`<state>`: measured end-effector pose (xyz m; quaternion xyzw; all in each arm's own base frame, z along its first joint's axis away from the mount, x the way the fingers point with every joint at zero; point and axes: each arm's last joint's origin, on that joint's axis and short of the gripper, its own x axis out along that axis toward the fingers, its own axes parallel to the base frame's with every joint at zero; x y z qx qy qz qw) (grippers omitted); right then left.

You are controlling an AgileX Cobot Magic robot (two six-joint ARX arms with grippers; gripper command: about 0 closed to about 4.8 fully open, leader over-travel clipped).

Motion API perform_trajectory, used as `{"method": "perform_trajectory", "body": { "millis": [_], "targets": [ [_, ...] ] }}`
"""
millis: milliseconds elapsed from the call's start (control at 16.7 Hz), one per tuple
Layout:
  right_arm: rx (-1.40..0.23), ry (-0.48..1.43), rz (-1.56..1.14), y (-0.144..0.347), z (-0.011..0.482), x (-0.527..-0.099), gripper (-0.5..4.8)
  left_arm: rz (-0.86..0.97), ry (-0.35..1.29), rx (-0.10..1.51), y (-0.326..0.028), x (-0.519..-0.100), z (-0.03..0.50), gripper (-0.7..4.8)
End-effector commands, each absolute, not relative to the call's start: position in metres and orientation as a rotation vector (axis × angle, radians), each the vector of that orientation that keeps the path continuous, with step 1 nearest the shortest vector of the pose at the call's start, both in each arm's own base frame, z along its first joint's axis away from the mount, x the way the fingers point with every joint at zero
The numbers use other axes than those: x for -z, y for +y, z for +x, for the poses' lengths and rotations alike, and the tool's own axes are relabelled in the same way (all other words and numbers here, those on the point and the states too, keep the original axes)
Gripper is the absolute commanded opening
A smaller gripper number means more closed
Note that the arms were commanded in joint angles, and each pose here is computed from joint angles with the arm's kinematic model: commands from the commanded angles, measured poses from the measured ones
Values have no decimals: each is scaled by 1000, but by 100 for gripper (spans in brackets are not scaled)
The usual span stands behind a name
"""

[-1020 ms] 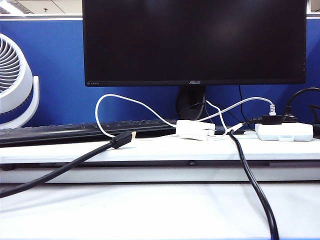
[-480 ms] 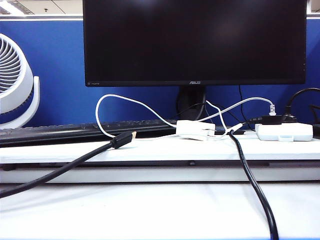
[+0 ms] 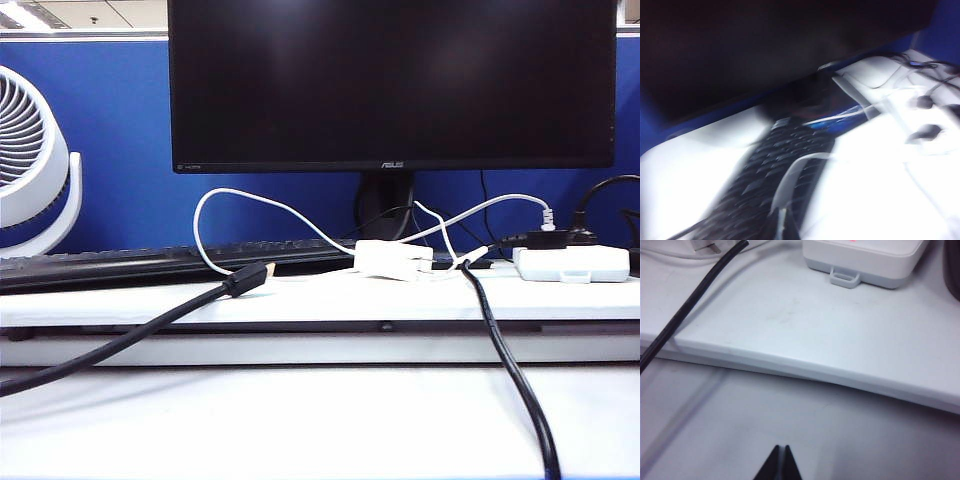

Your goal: Pick up the Type-C charging cable and the charging base, insert one end of the Type-C charger into the corresponding slot on the base, and finally place the plugged-in charger back on the table.

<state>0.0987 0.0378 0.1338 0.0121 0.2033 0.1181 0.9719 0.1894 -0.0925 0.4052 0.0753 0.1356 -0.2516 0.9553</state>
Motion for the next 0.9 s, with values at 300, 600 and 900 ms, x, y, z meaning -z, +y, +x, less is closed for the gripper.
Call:
{"method": "perform_trajectory", "body": {
  "millis": [300,600,900],
  "targets": [
    [-237,389,33,38,100,-137,-1,88,197,283,-31,-323,126,-6],
    [-235,389,33,38,100,-137,-1,72,145,221,-17,-238,102,-6],
    [-239,389,34,38,99,-137,-1,72,107,211,-16,-187,99,-6]
  ]
}}
